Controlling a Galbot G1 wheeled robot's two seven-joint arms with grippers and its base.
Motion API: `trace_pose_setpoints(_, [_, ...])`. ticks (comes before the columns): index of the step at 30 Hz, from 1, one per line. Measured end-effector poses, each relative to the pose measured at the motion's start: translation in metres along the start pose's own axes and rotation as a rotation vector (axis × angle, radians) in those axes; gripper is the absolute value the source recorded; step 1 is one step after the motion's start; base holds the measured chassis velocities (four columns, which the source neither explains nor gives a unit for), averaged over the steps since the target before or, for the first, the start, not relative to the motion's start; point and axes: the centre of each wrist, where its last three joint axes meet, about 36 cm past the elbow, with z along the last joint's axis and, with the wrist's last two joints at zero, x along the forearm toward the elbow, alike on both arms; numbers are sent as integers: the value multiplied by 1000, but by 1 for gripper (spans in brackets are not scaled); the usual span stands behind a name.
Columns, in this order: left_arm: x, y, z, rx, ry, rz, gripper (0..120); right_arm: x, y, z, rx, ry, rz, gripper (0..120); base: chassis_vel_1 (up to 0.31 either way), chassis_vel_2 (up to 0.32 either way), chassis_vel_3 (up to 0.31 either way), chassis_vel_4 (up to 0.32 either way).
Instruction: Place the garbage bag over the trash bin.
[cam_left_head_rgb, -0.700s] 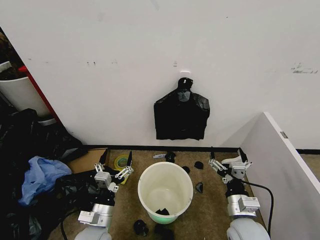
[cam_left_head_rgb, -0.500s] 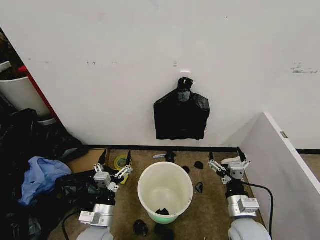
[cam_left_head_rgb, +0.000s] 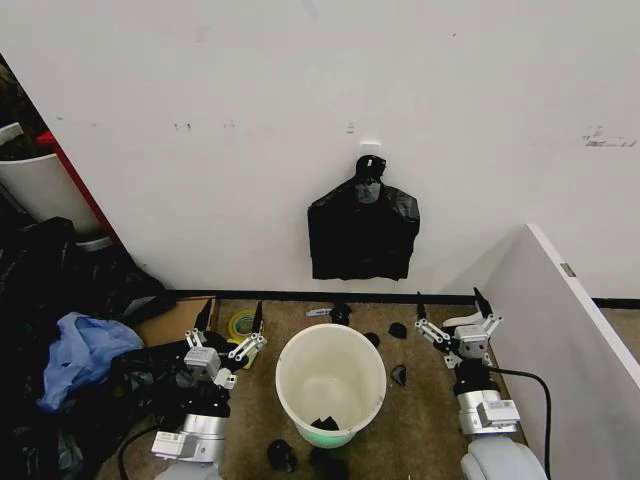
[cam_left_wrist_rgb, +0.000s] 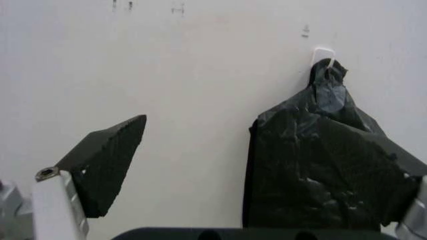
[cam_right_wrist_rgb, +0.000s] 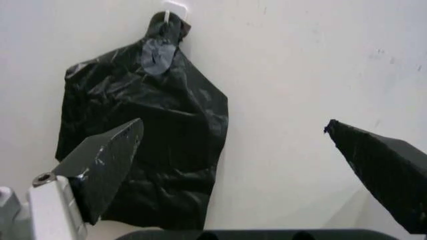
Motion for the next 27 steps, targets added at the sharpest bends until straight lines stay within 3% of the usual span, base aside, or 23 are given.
trace_pose_setpoints(9, [1, 0, 5, -6, 12, -3, 100, 2, 1, 0, -59, 17, -7, 100, 0, 0, 0, 0])
trace_pose_setpoints(13, [1, 1, 8, -6, 20, -20, 100, -4, 5, -2, -199, 67, 14, 100, 0, 0, 0, 0])
trace_pose_setpoints(16, [2, 3, 5, -13, 12, -41, 100, -28, 4, -8, -409, 109, 45, 100, 0, 0, 0, 0])
trace_pose_setpoints(17, [2, 3, 5, -13, 12, -41, 100, -28, 4, -8, -409, 109, 45, 100, 0, 0, 0, 0])
trace_pose_setpoints(19, [2, 2, 1, -11, 8, -46, 100, -45, 3, -12, -574, 126, 37, 100, 0, 0, 0, 0])
trace_pose_setpoints(24, [9, 2, -9, 22, 32, -61, 100, -92, 2, -9, -961, 117, -116, 100, 0, 0, 0, 0])
trace_pose_setpoints(25, [9, 2, -9, 22, 32, -61, 100, -92, 2, -9, -961, 117, -116, 100, 0, 0, 0, 0])
trace_pose_setpoints(27, [11, 2, -9, 25, 41, -70, 100, -125, 8, -3, -1104, 52, -172, 100, 0, 0, 0, 0])
